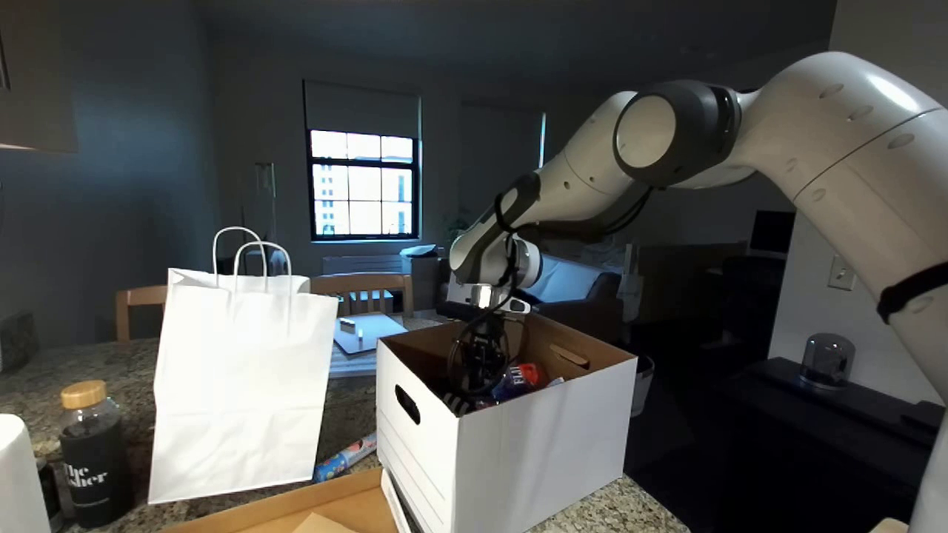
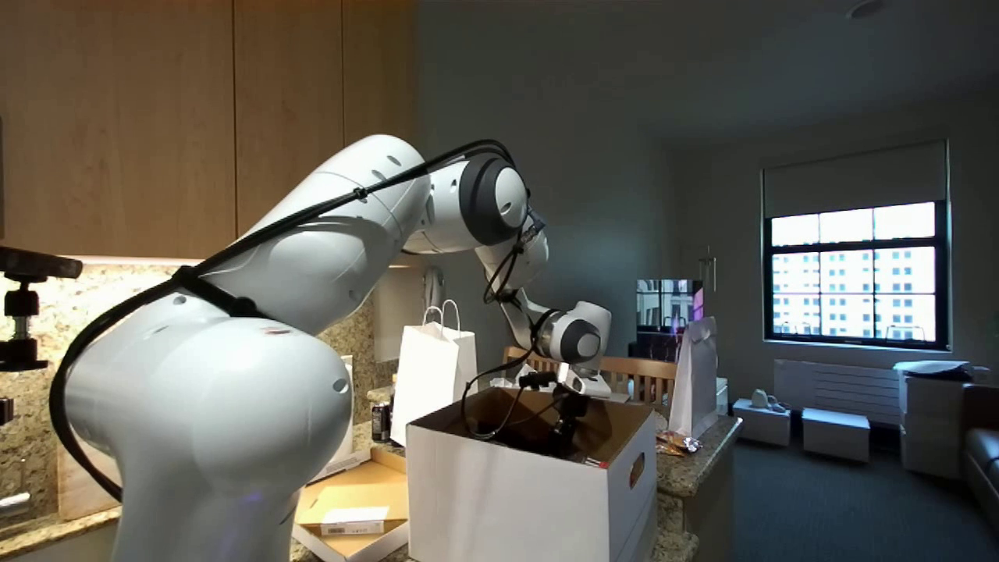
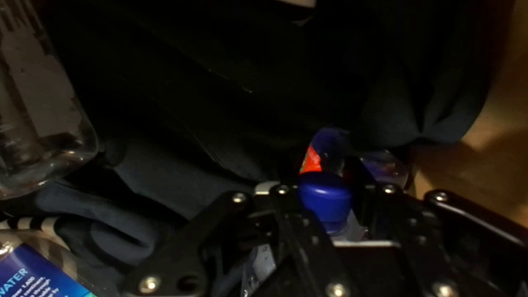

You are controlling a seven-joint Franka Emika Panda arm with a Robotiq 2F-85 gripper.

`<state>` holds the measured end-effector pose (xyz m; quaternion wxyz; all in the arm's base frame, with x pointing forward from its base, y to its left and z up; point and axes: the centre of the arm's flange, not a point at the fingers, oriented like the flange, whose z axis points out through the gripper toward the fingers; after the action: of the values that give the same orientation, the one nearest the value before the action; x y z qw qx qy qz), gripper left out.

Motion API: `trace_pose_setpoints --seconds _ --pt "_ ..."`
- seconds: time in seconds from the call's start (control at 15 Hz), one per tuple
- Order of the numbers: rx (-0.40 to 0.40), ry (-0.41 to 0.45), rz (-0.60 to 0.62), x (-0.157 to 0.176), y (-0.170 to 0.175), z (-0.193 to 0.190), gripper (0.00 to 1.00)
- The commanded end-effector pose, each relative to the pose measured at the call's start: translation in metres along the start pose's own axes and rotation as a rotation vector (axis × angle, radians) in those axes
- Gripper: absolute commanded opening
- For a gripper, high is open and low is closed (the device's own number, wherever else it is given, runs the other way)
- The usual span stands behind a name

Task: Pick up two bottles from the box and put them on the box cover

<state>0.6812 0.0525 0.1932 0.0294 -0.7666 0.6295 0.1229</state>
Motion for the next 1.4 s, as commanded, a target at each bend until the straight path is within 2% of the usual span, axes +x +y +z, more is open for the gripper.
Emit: trace_pose_setpoints --seconds 0.0,0.2,0.33,0.53,0.8,1.13,1.33 --pt "0.055 0.035 -0.079 -0.016 0.025 -0.020 0.15" --pt "0.102 0.060 -0.165 -0.033 0.034 -0.033 0.16" --pt "0.111 0.016 -0.234 -0.047 0.037 -0.042 0.16" --pt "0.067 -0.107 -0.334 -0.065 0.031 -0.047 0.16" --pt "0.003 -0.234 -0.441 -0.069 0.034 -0.052 0.16" --pt "-0.081 -0.257 -0.529 -0.071 0.031 -0.089 0.16" --pt "-0.130 -0.257 -0.599 -0.085 0.019 -0.109 0.16"
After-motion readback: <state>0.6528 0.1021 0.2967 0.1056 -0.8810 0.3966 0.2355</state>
